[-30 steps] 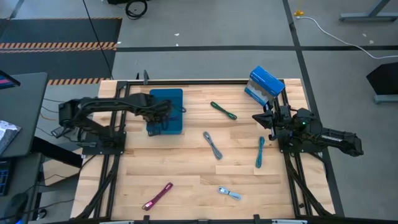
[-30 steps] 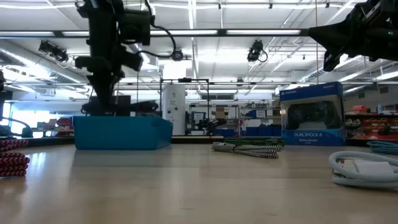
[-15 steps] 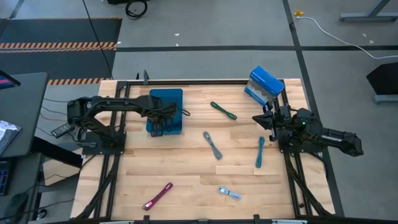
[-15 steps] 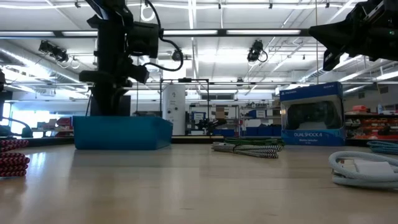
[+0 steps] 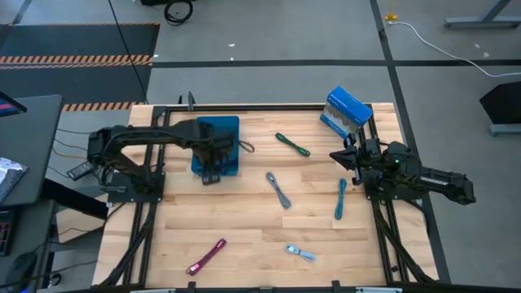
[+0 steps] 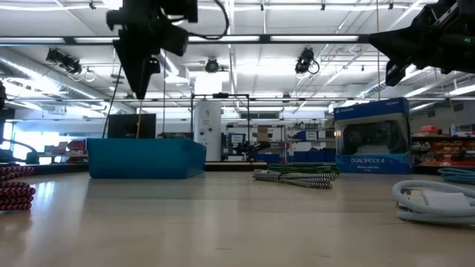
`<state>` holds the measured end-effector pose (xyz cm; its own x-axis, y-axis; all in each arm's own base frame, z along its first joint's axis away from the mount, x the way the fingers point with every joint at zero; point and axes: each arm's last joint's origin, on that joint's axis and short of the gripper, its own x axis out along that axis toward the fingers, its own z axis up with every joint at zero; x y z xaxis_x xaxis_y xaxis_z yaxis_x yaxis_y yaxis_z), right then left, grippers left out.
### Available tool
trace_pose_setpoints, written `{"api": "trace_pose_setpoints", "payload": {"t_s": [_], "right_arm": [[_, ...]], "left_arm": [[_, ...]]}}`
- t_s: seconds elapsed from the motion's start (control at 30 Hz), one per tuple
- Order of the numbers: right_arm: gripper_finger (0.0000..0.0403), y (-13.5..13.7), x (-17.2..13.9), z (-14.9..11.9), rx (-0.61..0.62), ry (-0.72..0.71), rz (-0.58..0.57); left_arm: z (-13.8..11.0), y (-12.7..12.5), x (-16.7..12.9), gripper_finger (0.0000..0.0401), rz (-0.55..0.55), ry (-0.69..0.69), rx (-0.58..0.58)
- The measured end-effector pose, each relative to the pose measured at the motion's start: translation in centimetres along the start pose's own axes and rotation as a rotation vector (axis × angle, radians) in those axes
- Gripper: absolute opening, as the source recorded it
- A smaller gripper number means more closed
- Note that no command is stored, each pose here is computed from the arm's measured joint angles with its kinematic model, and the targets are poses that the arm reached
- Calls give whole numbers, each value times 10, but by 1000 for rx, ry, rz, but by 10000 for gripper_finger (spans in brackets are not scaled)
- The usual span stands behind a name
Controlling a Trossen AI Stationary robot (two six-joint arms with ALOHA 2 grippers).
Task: Pick and place USB-C Cables
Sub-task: Put the black pink charger cable into the blue bin
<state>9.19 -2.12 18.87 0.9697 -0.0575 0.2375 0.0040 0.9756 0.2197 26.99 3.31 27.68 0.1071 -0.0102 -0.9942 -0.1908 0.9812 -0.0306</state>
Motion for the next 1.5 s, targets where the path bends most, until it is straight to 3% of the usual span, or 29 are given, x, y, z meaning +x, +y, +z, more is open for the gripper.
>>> {"api": "trace_pose_setpoints", "payload": {"t_s": [0.17, 0.53, 0.73, 1.03, 1.2, 1.5], "right_arm": [[13, -2, 0, -6, 25, 58, -17], [13, -2, 0, -6, 25, 56, -15], [13, -1, 0, -5, 28, 55, 1], [13, 0, 0, -4, -29, 44, 12], [13, -1, 0, -2, -45, 15, -13], [13, 0, 0, -2, 26, 20, 11]], "left_arm": [[-13, -49, 13, 187, -13, 38, 84], [-53, -147, 41, 181, -93, -20, -129], [-72, -173, 52, 181, -127, -75, -241], [-80, -217, 74, 181, -238, -118, -250], [-81, -234, 97, 181, -180, -66, -237], [-79, -239, 125, 181, -109, -28, -267]]}}
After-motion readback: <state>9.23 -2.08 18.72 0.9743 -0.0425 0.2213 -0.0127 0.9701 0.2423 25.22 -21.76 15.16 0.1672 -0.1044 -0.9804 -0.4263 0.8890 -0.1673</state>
